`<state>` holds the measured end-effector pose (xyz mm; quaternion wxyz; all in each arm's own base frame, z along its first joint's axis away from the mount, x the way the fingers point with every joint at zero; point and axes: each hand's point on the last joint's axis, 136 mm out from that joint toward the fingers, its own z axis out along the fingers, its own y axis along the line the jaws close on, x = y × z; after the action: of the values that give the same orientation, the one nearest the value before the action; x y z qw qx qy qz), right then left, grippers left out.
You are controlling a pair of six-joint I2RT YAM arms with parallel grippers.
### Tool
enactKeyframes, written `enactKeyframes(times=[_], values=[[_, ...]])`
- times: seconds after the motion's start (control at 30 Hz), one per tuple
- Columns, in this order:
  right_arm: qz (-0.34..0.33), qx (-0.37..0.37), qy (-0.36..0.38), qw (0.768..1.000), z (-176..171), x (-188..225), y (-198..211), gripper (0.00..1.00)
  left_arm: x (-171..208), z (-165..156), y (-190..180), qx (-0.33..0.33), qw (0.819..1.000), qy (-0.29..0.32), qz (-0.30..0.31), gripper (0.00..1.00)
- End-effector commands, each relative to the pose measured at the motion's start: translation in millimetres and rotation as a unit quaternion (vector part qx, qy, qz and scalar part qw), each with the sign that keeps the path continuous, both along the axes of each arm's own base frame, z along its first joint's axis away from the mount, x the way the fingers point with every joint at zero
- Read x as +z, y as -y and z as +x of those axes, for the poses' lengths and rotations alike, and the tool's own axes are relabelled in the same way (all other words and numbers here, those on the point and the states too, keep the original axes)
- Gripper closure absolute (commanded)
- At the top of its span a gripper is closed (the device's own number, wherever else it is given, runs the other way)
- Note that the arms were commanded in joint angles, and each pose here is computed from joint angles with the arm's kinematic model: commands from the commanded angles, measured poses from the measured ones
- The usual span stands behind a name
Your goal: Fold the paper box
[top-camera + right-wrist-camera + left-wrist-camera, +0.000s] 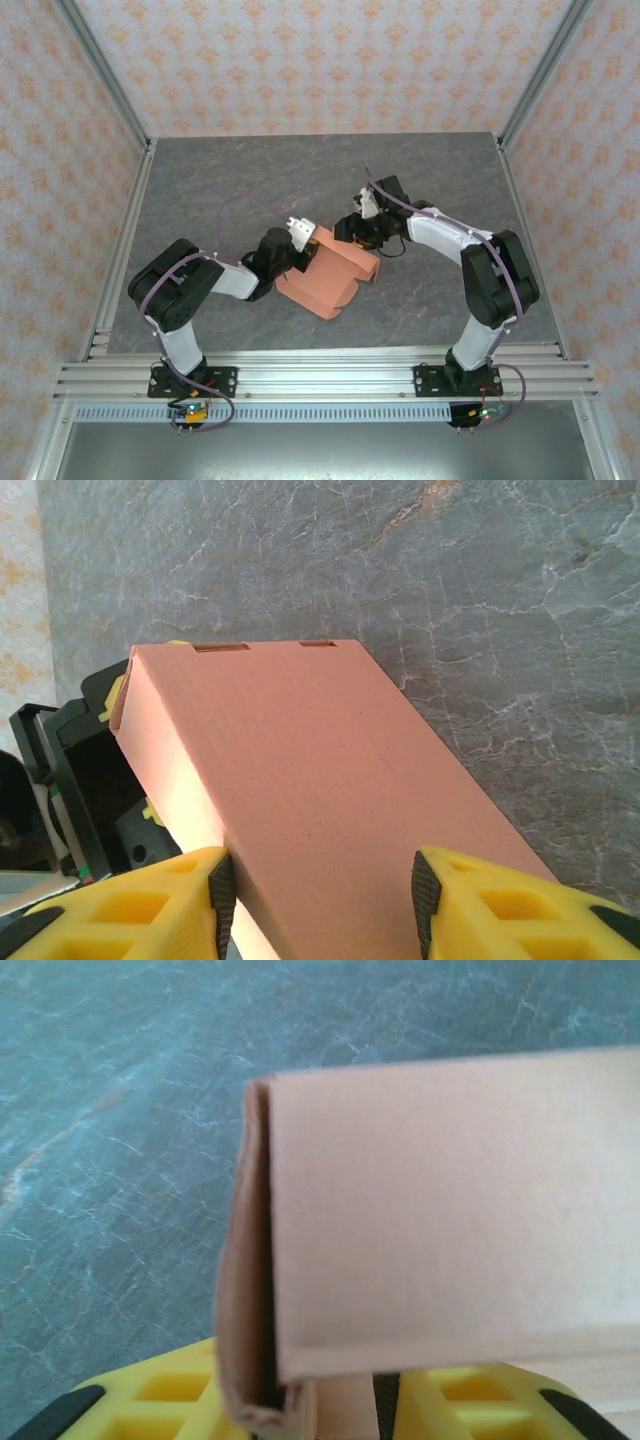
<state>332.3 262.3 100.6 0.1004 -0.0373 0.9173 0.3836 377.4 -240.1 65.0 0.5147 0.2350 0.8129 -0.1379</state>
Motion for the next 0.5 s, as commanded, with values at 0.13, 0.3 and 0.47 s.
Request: enactKeyframes(times=[0.13, 0.3, 0.47], values=[[-0.021, -0.026, -0.005, 0.999, -7, -20, 11, 0.46, 23, 6, 3, 0.001, 0.999, 0.044, -0.021, 1.0], [0.004, -0.048, 0.099, 0.994, 5, 26, 19, 0.4, 22, 3, -10, 0.03, 0.999, 0.037, -0.025, 1.0], [-0.013, -0.088, 0.242, 0.966, 10, 85, 49, 0.36, 31, 4, -17, 0.028, 0.998, 0.016, -0.046, 1.0]])
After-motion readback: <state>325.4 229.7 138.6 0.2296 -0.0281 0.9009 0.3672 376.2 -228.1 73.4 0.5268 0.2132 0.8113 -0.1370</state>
